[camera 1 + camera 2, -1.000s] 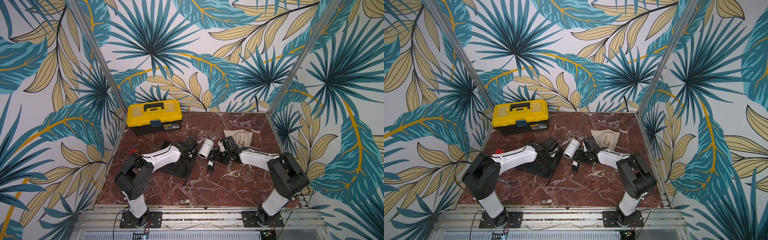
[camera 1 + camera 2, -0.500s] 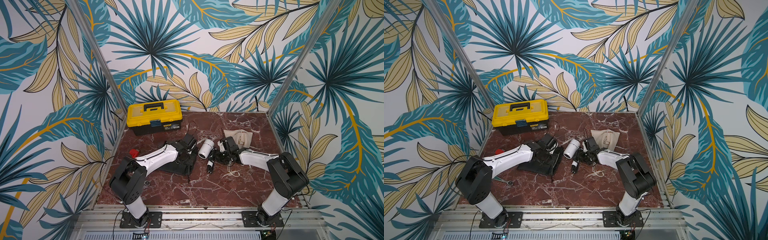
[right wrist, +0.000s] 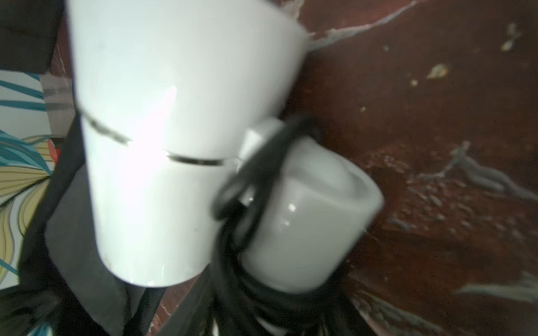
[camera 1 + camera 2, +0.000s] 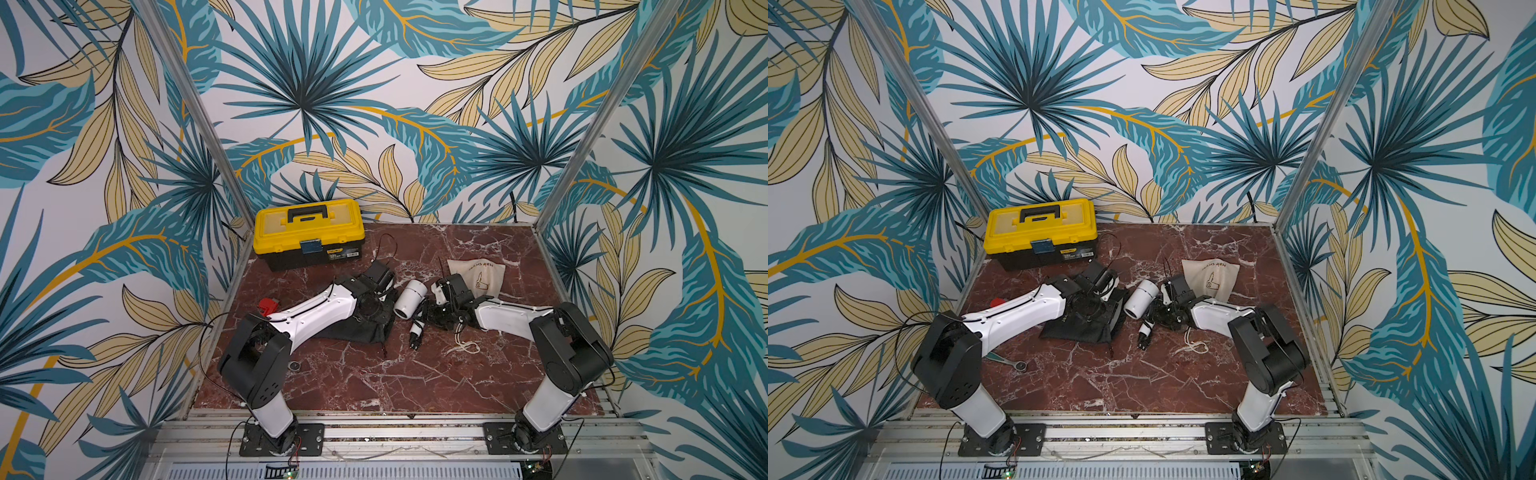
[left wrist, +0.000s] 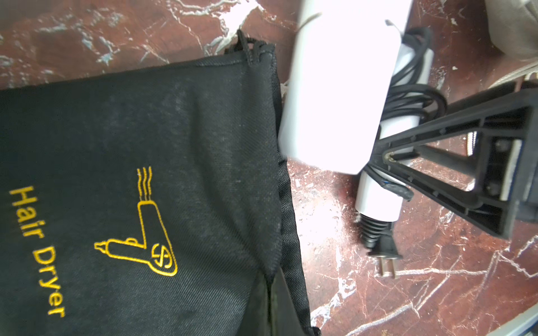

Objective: Pack away hair dryers
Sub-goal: Pick up the hair dryer from the center of the board, then place the hair dryer in the drawstring bag.

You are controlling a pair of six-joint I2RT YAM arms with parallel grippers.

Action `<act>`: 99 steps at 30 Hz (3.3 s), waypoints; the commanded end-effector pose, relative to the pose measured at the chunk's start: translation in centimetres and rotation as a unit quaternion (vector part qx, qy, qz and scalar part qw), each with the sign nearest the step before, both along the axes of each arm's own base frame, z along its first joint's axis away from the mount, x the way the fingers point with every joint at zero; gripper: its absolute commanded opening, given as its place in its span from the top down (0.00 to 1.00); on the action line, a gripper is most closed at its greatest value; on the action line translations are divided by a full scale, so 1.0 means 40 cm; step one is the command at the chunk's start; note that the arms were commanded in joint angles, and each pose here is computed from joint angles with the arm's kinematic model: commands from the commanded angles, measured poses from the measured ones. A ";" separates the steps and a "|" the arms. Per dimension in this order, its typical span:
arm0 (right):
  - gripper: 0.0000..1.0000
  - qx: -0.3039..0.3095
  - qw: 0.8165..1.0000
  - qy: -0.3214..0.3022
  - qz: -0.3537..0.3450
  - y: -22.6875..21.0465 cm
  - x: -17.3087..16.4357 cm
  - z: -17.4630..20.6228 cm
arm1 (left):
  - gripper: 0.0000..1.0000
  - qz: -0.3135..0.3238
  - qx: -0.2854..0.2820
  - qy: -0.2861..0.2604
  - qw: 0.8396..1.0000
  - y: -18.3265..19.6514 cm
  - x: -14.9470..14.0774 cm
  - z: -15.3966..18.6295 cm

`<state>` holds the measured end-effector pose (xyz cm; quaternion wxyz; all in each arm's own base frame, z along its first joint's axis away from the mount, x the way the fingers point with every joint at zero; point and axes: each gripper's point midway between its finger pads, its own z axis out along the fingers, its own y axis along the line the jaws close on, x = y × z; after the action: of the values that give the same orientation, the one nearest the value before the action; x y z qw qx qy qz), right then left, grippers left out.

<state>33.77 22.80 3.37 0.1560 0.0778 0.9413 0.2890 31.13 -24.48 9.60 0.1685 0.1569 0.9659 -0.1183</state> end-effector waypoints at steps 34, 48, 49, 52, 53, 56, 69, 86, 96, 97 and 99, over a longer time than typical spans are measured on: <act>0.74 0.110 0.981 -0.005 -0.158 -0.030 -0.048 0.063 | 0.97 0.008 -0.019 -0.005 1.000 -0.001 0.041 0.020; 0.76 0.049 0.997 -0.013 0.054 0.050 -0.148 0.116 | 0.97 -0.020 -0.030 -0.033 0.999 -0.020 0.062 0.063; 0.76 0.044 0.997 -0.012 0.067 0.054 -0.155 0.117 | 0.97 -0.023 -0.030 -0.035 0.999 -0.019 0.063 0.065; 0.76 0.029 0.995 -0.004 0.098 0.056 -0.174 0.106 | 0.97 -0.033 -0.032 -0.044 0.998 -0.021 0.064 0.080; 0.76 0.029 0.994 -0.004 0.108 0.060 -0.179 0.108 | 0.97 -0.038 -0.034 -0.047 0.998 -0.023 0.064 0.086; 0.76 0.025 0.990 -0.006 0.138 0.070 -0.195 0.119 | 0.97 -0.055 -0.031 -0.054 0.997 -0.024 0.061 0.092; 0.76 -0.014 0.978 0.017 0.209 0.093 -0.207 0.111 | 0.97 -0.117 -0.037 -0.085 0.989 -0.054 0.047 0.125; 0.76 -0.021 0.977 0.000 0.210 0.105 -0.171 0.136 | 0.97 -0.183 -0.072 -0.108 0.975 -0.098 -0.038 0.147; 0.76 -0.018 0.985 -0.010 0.170 0.068 -0.152 0.158 | 0.97 -0.189 -0.076 -0.072 0.976 -0.094 -0.082 0.096; 0.76 -0.018 0.986 -0.009 0.165 0.063 -0.150 0.153 | 0.97 -0.191 -0.080 -0.074 0.976 -0.097 -0.084 0.102; 0.76 -0.014 0.987 -0.010 0.162 0.063 -0.146 0.150 | 0.97 -0.196 -0.088 -0.079 0.973 -0.100 -0.089 0.115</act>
<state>27.48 25.31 8.37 0.0969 -0.0875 0.9499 0.2839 28.45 -28.20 13.71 0.2266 0.3275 0.8943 -0.2043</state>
